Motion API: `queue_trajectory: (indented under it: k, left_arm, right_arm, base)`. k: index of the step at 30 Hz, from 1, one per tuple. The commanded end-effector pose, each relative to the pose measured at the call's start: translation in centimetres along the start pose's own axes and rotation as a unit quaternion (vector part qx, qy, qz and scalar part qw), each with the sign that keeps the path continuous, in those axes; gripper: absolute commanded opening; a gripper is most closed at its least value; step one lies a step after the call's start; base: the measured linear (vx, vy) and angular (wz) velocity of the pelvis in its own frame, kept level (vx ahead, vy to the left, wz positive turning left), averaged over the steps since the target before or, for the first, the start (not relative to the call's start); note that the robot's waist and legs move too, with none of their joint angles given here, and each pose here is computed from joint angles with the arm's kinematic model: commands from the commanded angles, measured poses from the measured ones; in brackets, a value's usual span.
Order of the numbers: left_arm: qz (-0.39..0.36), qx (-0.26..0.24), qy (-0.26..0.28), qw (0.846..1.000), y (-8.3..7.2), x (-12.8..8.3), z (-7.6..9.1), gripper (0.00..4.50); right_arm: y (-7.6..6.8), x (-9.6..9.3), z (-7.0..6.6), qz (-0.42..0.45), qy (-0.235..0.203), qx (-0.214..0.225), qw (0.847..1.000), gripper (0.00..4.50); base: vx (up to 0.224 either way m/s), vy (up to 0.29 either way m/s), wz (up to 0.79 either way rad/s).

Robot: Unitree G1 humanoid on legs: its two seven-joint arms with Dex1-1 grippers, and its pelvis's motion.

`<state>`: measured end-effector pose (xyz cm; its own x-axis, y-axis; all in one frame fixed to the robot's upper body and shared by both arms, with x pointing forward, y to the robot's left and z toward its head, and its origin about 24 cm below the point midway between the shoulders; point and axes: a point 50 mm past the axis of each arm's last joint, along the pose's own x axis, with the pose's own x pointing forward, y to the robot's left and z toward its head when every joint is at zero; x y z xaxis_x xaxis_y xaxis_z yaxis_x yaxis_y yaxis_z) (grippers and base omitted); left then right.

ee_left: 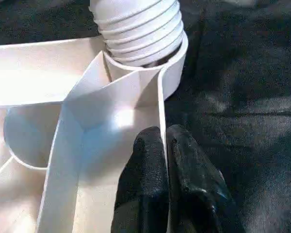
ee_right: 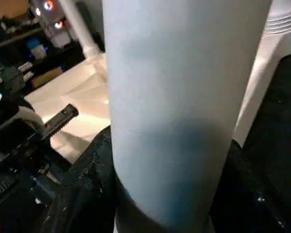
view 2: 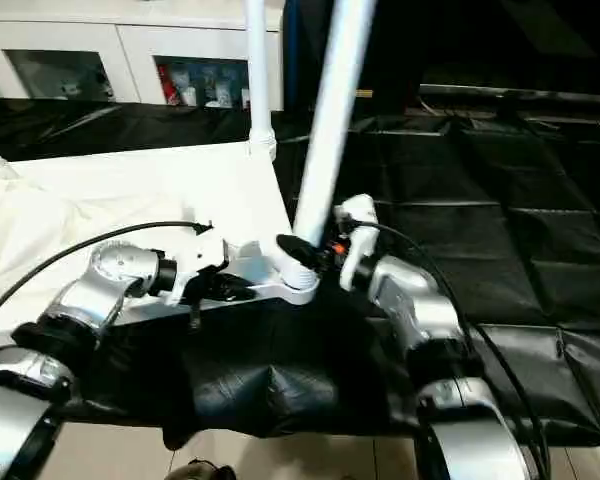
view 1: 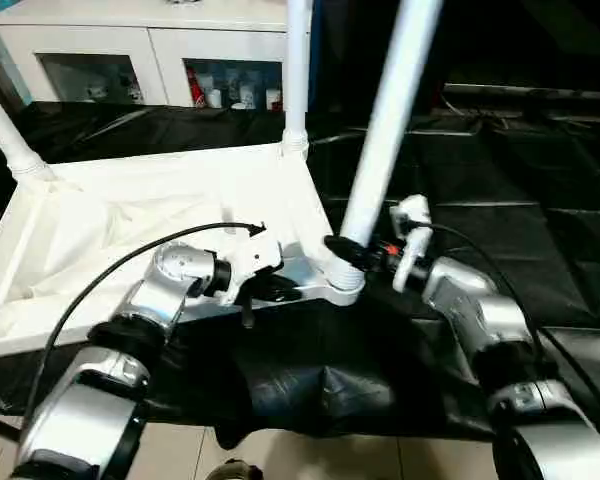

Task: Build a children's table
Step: Insert table leg to table base

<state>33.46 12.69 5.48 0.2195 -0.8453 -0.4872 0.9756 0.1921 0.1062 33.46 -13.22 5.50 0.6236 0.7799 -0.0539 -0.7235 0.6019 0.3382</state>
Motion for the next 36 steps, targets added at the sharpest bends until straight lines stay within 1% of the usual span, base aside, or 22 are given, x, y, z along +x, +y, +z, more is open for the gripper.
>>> queue_trajectory:
  k: [1, 2, 3, 4, 5, 7, 8, 11, 14, 16, 17, 19, 21, 22, 25, 30, 33, 34, 35, 36]
  left_arm:
    - [0.024, -0.006, -0.051, 0.998, 0.4, -0.3, 0.8, 0.0]
    - [0.028, -0.007, -0.05, 0.998, 0.4, -0.3, 0.8, 0.0]
    - [0.028, -0.007, -0.05, 0.998, 0.4, -0.3, 0.8, 0.0]
    - [0.032, -0.008, -0.05, 0.998, 0.5, -0.4, 0.7, 0.0]
    - [0.032, -0.008, -0.05, 0.998, 0.5, -0.4, 0.7, 0.0]
    - [0.036, -0.008, -0.05, 0.998, 0.5, -0.4, 0.7, 0.0]
    - [0.036, -0.006, -0.047, 0.998, 0.5, -0.4, 0.7, 0.0]
    - [0.03, 0.0, -0.037, 0.999, 0.4, -0.4, 0.5, 0.0]
    - [0.015, 0.014, -0.012, 1.0, 0.1, -0.4, 0.1, 0.0]
    - [0.007, 0.027, 0.009, 1.0, 0.0, -0.4, -0.2, 0.0]
    - [0.005, 0.034, 0.021, 0.999, 0.0, -0.4, -0.4, 0.0]
    - [0.006, 0.036, 0.025, 0.999, 0.0, -0.4, -0.4, 0.0]
    - [0.003, 0.044, 0.036, 0.998, 0.0, -0.3, -0.5, 0.0]
    - [0.003, 0.044, 0.036, 0.998, 0.0, -0.3, -0.5, 0.0]
    - [-0.01, 0.071, 0.069, 0.995, -0.1, -0.3, -0.7, 0.0]
    - [-0.017, 0.075, 0.08, 0.994, -0.1, -0.2, -0.8, 0.0]
    - [-0.026, 0.082, 0.09, 0.992, 0.0, -0.2, -0.8, 0.0]
    - [-0.039, 0.087, 0.097, 0.991, -0.1, -0.2, -0.8, 0.0]
    - [-0.04, 0.088, 0.097, 0.991, -0.1, -0.2, -0.7, 0.0]
    - [-0.048, 0.09, 0.099, 0.99, -0.2, -0.2, -0.7, 0.0]
  right_arm:
    - [-0.3, -1.1, -2.3, -0.026, 0.029, 0.025, 0.999, 1.93]
    - [-0.2, -1.4, -2.8, -0.026, 0.027, 0.026, 0.999, 1.93]
    - [-0.2, -1.5, -3.0, -0.027, 0.027, 0.026, 0.999, 1.93]
    - [-0.1, -1.8, -3.4, -0.031, 0.026, 0.021, 0.999, 1.93]
    - [-0.1, -1.8, -3.4, -0.031, 0.026, 0.021, 0.999, 1.93]
    - [-0.1, -2.3, -3.9, -0.043, 0.016, 0.02, 0.999, 1.93]
    - [-0.2, -2.6, -4.3, -0.053, 0.008, 0.026, 0.998, 1.93]
    - [-0.2, -3.0, -4.8, -0.061, 0.007, 0.027, 0.998, 1.93]
    - [-0.1, -3.3, -5.2, -0.066, 0.011, 0.008, 0.998, 1.93]
    - [0.1, -3.4, -5.3, -0.066, 0.012, -0.013, 0.998, 1.93]
    - [0.2, -3.5, -5.3, -0.064, 0.016, -0.031, 0.997, 1.93]
    - [0.3, -3.5, -5.3, -0.062, 0.019, -0.039, 0.997, 1.93]
    - [0.6, -3.4, -5.7, -0.049, 0.041, -0.06, 0.996, 1.93]
    - [0.6, -3.4, -5.7, -0.049, 0.041, -0.06, 0.996, 1.93]
    - [1.0, -3.0, -6.0, -0.019, 0.081, -0.092, 0.992, 1.93]
    - [1.1, -2.4, -5.4, 0.009, 0.108, -0.107, 0.988, 1.93]
    - [1.1, -2.1, -5.2, 0.037, 0.134, -0.113, 0.984, 1.93]
    - [1.0, -2.3, -5.4, 0.065, 0.16, -0.109, 0.979, 1.93]
    - [1.0, -2.3, -5.4, 0.066, 0.161, -0.109, 0.979, 1.93]
    - [0.9, -2.5, -5.4, 0.079, 0.174, -0.107, 0.976, 1.93]
  base:
    - [0.0, 0.0, 0.0]
    - [0.0, 0.0, 0.0]
    - [0.0, 0.0, 0.0]
    - [0.0, 0.0, 0.0]
    - [0.0, 0.0, 0.0]
    - [0.0, 0.0, 0.0]
    - [0.0, 0.0, 0.0]
    - [0.0, 0.0, 0.0]
    - [0.0, 0.0, 0.0]
    - [0.0, 0.0, 0.0]
    - [0.0, 0.0, 0.0]
    - [0.0, 0.0, 0.0]
    - [0.0, 0.0, 0.0]
    - [0.0, 0.0, 0.0]
    - [0.0, 0.0, 0.0]
    - [0.0, 0.0, 0.0]
    - [0.0, 0.0, 0.0]
    - [0.0, 0.0, 0.0]
    - [0.0, 0.0, 0.0]
    - [0.0, 0.0, 0.0]
